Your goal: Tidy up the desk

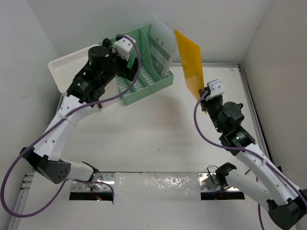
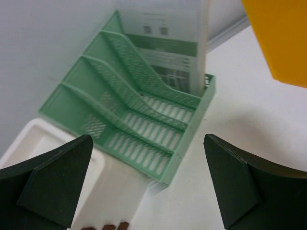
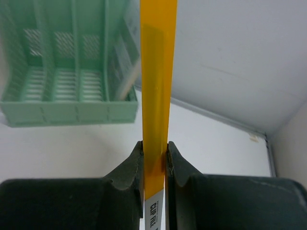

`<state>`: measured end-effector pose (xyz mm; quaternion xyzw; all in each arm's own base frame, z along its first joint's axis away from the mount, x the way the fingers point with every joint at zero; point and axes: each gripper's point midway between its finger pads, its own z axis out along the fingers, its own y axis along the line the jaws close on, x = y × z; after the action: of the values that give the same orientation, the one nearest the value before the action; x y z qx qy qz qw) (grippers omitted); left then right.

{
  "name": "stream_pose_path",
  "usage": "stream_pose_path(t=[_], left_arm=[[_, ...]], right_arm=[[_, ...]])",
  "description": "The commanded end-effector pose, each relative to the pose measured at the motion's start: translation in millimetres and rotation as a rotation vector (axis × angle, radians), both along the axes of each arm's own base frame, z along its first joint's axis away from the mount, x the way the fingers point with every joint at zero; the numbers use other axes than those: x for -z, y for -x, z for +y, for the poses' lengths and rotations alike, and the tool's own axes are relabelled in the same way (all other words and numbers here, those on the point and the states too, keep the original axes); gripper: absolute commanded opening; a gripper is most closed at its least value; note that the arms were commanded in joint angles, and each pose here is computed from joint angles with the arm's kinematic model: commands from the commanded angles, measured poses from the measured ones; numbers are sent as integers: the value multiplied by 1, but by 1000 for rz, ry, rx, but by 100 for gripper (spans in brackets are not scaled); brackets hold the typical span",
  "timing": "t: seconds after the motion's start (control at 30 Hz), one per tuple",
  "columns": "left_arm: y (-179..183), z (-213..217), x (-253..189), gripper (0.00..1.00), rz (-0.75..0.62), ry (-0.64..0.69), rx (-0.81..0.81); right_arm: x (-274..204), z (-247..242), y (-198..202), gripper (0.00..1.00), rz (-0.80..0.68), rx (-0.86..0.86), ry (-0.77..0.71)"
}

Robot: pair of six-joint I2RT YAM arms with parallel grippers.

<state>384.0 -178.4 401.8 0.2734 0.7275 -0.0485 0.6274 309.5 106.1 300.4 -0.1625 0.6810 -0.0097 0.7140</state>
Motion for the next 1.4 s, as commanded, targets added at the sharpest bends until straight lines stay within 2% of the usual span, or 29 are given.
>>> stream_pose_path(t=[0.0, 0.17, 0.27, 0.4, 0.43, 0.57, 0.6, 0.63, 0.7, 0.8, 0.83, 0.97, 1.13, 1.37], left_arm=[[13, 35, -38, 100, -116, 0, -83], [10, 63, -24, 99, -99, 2, -170], [6, 86, -14, 100, -88, -13, -264], [-1, 112, -5, 99, -75, 13, -332], [-2, 119, -5, 100, -77, 19, -350], [-4, 128, -2, 100, -72, 20, -372], [-5, 130, -1, 100, -73, 13, -379], [-6, 133, 0, 100, -70, 5, -387], [-9, 137, 7, 100, -59, -19, -404], [-14, 145, 12, 99, -53, -45, -434], [-15, 149, 14, 100, -50, -48, -445], [-19, 155, 20, 100, -31, -71, -454], [-29, 161, 27, 99, -15, -81, -470], [-43, 162, 32, 100, -6, -55, -461]], right_arm=[[-56, 31, 8, 0, -96, -171, -75], [-94, 61, 10, 0, -156, -322, -175], [-112, 78, -3, 0, -186, -365, -242], [-121, 104, -44, 0, -245, -378, -308], [-134, 108, -50, 0, -298, -389, -333], [-132, 144, -101, 0, -299, -421, -332], [-147, 148, -111, 0, -335, -418, -347], [-129, 161, -131, 0, -311, -419, -352], [-135, 170, -147, 0, -339, -423, -372], [-119, 179, -177, 0, -357, -385, -402], [-102, 174, -194, 0, -352, -318, -404], [-81, 176, -215, 0, -371, -262, -397], [-85, 182, -210, 0, -409, -307, -406], [-133, 174, -165, 0, -497, -395, -427]])
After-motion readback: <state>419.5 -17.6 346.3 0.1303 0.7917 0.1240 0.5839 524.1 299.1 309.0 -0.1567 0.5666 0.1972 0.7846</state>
